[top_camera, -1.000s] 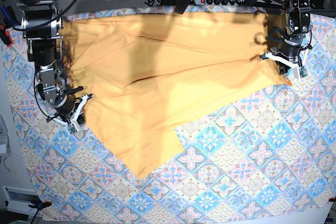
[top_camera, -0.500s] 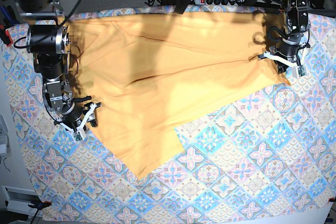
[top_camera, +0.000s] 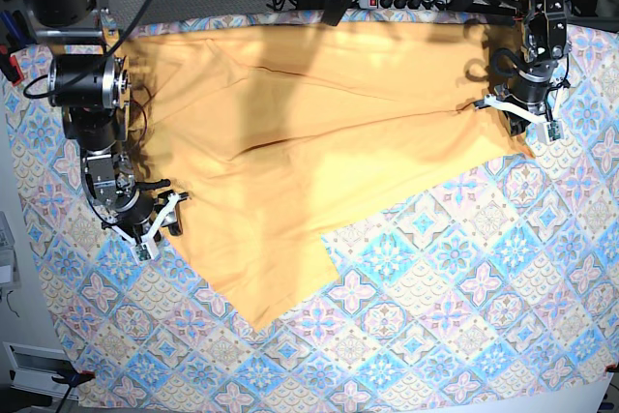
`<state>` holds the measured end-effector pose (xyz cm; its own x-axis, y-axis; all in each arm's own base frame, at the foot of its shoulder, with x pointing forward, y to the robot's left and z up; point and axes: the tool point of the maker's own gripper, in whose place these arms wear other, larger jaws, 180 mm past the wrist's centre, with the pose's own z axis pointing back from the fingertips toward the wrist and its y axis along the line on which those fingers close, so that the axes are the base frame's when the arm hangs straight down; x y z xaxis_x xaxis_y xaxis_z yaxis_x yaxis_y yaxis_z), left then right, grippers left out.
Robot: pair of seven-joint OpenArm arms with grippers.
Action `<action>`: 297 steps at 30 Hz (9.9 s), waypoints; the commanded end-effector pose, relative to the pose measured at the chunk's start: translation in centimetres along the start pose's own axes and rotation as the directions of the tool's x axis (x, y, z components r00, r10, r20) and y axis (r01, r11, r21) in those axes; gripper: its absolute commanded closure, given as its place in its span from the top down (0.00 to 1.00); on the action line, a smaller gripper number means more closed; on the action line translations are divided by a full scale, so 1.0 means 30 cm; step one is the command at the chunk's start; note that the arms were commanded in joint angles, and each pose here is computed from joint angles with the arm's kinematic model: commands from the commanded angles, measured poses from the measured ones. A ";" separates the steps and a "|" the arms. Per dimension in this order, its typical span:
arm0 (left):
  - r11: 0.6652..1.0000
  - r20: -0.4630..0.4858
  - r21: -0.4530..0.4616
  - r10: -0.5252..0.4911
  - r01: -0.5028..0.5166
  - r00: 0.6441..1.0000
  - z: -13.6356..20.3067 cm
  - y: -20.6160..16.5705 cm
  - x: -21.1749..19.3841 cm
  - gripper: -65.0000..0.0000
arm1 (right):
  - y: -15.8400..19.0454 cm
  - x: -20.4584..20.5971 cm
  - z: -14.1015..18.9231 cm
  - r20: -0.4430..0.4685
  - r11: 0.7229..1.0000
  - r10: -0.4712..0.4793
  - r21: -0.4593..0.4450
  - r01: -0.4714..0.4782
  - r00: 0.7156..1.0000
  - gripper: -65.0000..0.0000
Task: Fold the T-shirt properly
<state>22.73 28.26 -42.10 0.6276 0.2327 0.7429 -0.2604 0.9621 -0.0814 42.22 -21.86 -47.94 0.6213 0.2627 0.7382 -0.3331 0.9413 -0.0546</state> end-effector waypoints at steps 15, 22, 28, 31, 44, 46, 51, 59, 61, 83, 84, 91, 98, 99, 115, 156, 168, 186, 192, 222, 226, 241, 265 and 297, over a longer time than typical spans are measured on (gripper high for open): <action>0.999 0.065 -0.018 -0.028 0.029 0.997 0.039 -0.015 0.066 0.00 | 0.160 -0.132 0.026 -0.114 0.966 0.125 0.240 -0.095 0.986 0.08; 0.999 0.058 -0.017 -0.029 0.030 0.998 0.044 -0.012 0.055 0.00 | 0.205 -0.181 0.047 -0.147 0.949 0.155 0.296 -0.106 0.977 0.01; 0.999 0.059 -0.021 -0.030 0.031 0.998 0.042 -0.018 0.056 0.00 | 0.104 -0.076 0.088 -0.050 0.976 0.108 0.196 -0.097 0.993 0.01; 0.999 0.060 -0.021 -0.030 0.031 0.998 0.041 -0.019 0.058 0.00 | 0.063 -0.043 0.108 -0.040 0.982 0.111 0.157 -0.104 0.993 0.01; 1.000 0.058 -0.026 -0.010 0.012 0.998 0.040 -0.034 0.047 0.00 | 0.008 -0.021 0.235 0.006 0.974 0.215 0.071 -0.215 0.977 0.01; 1.000 0.058 -0.026 -0.010 0.012 0.998 0.040 -0.034 0.047 0.00 | -0.009 0.003 0.262 0.014 0.972 0.231 0.042 -0.231 0.973 0.01; 1.000 0.058 -0.026 -0.012 0.013 0.998 0.040 -0.033 0.048 0.00 | -0.013 0.044 0.303 0.026 0.961 0.274 0.010 -0.275 0.961 0.01; 1.000 0.126 -0.019 -0.016 0.019 0.992 0.049 -0.020 0.086 0.00 | -0.045 0.041 0.395 0.024 0.954 0.295 -0.057 -0.294 0.955 0.01; 0.999 0.129 -0.018 -0.024 0.027 0.991 0.050 -0.015 0.094 0.00 | -0.050 0.053 0.416 0.028 0.950 0.306 -0.075 -0.303 0.952 0.01; 0.998 0.163 -0.004 -0.062 0.064 0.985 0.174 0.010 0.119 0.00 | -0.055 -0.027 0.567 -0.028 0.930 0.342 -0.134 -0.343 0.939 0.01; 0.998 0.161 -0.003 -0.066 0.067 0.985 0.175 0.012 0.117 0.00 | -0.054 -0.031 0.567 -0.030 0.930 0.341 -0.132 -0.342 0.940 0.01; 0.996 0.149 0.003 -0.092 0.092 0.985 0.178 0.029 0.112 0.00 | -0.033 -0.095 0.577 -0.063 0.935 0.332 -0.108 -0.337 0.941 0.01; 0.991 0.106 0.024 -0.133 0.131 0.985 0.170 0.081 0.083 0.00 | -0.031 -0.179 0.608 -0.111 0.941 0.314 -0.097 -0.324 0.943 0.01; 0.991 0.091 0.031 -0.130 0.128 0.987 0.164 0.093 0.066 0.00 | -0.036 -0.189 0.615 -0.118 0.942 0.309 -0.100 -0.321 0.944 0.01; 0.992 -0.051 0.026 -0.120 0.122 0.991 0.092 0.111 -0.109 0.00 | -0.022 -0.249 0.624 -0.151 0.948 0.295 -0.081 -0.309 0.944 0.01; 0.993 -0.038 0.006 -0.116 0.116 0.993 0.065 0.074 -0.095 0.00 | -0.016 -0.109 0.573 0.015 0.954 0.266 -0.150 -0.261 0.964 0.30; 0.995 -0.048 -0.006 -0.098 0.098 0.994 0.066 0.047 -0.122 0.00 | 0.013 -0.035 0.284 -0.053 0.974 0.224 -0.016 -0.225 0.973 0.30; 0.995 -0.067 0.000 -0.097 0.097 0.993 0.078 0.057 -0.145 0.00 | 0.057 -0.051 0.135 -0.066 0.982 0.173 0.092 -0.167 0.983 0.30; 0.995 -0.068 -0.002 -0.097 0.097 0.993 0.081 0.055 -0.148 0.09 | 0.054 -0.041 0.135 -0.046 0.984 0.162 0.088 -0.157 0.986 0.30; 0.994 -0.039 -0.036 -0.104 0.102 0.994 0.110 0.014 -0.116 0.72 | 0.043 -0.069 0.113 -0.078 0.988 0.131 0.094 -0.123 0.988 0.30; 0.994 -0.037 -0.034 -0.103 0.102 0.994 0.110 0.015 -0.113 0.72 | 0.096 -0.109 0.105 -0.111 0.975 0.185 0.143 -0.169 0.976 0.30; 0.994 -0.027 -0.034 -0.102 0.101 0.994 0.106 0.014 -0.102 0.72 | 0.149 -0.075 0.145 -0.069 0.954 0.270 0.152 -0.258 0.960 0.01; 0.994 -0.029 -0.036 -0.104 0.103 0.994 0.106 0.012 -0.105 0.72 | -0.010 -0.098 0.191 -0.069 0.995 0.100 0.024 -0.098 0.993 0.52; 0.994 -0.024 -0.035 -0.102 0.101 0.995 0.105 0.011 -0.100 0.72 | 0.064 0.008 0.323 -0.019 0.967 0.249 0.058 -0.248 0.968 0.01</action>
<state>17.81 27.12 -43.20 0.6920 0.1500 0.7062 -0.1772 0.9835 -0.0353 34.03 -21.40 -42.51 0.5534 0.4936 0.6709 -0.5278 0.8309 -0.1759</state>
